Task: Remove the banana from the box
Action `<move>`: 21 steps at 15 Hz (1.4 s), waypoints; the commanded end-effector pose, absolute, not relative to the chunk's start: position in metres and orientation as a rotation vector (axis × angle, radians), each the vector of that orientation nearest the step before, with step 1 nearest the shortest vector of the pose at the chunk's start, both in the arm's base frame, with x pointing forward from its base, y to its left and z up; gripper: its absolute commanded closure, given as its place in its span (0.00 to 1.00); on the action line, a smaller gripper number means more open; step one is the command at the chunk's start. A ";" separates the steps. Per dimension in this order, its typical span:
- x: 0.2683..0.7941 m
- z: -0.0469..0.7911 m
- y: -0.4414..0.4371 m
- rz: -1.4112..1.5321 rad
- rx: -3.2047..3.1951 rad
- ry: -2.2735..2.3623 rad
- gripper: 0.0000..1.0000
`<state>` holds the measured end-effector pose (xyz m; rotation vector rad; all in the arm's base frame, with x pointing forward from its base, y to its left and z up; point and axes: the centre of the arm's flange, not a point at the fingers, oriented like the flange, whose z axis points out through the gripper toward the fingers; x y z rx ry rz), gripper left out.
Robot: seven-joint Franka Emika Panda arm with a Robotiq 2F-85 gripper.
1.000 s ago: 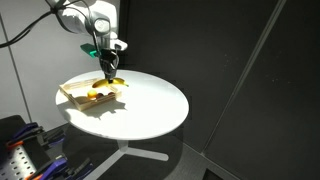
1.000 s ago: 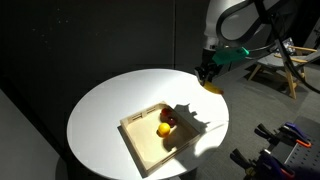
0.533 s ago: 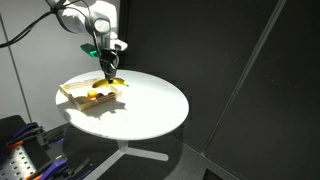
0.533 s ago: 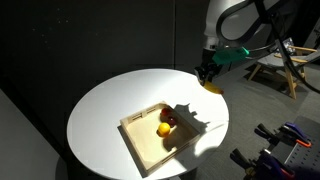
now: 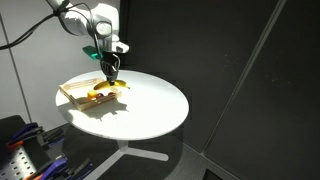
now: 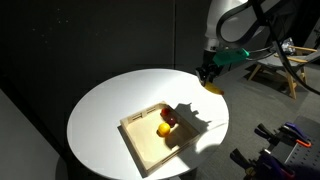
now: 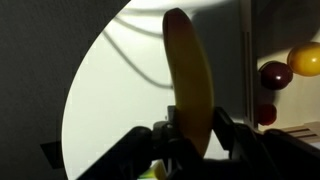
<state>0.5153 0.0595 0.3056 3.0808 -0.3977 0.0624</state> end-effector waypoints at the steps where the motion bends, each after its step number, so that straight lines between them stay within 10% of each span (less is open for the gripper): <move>1: 0.521 0.302 0.041 0.084 3.087 -0.414 0.85; 21: 0.531 0.198 -0.009 0.025 3.036 -0.470 0.85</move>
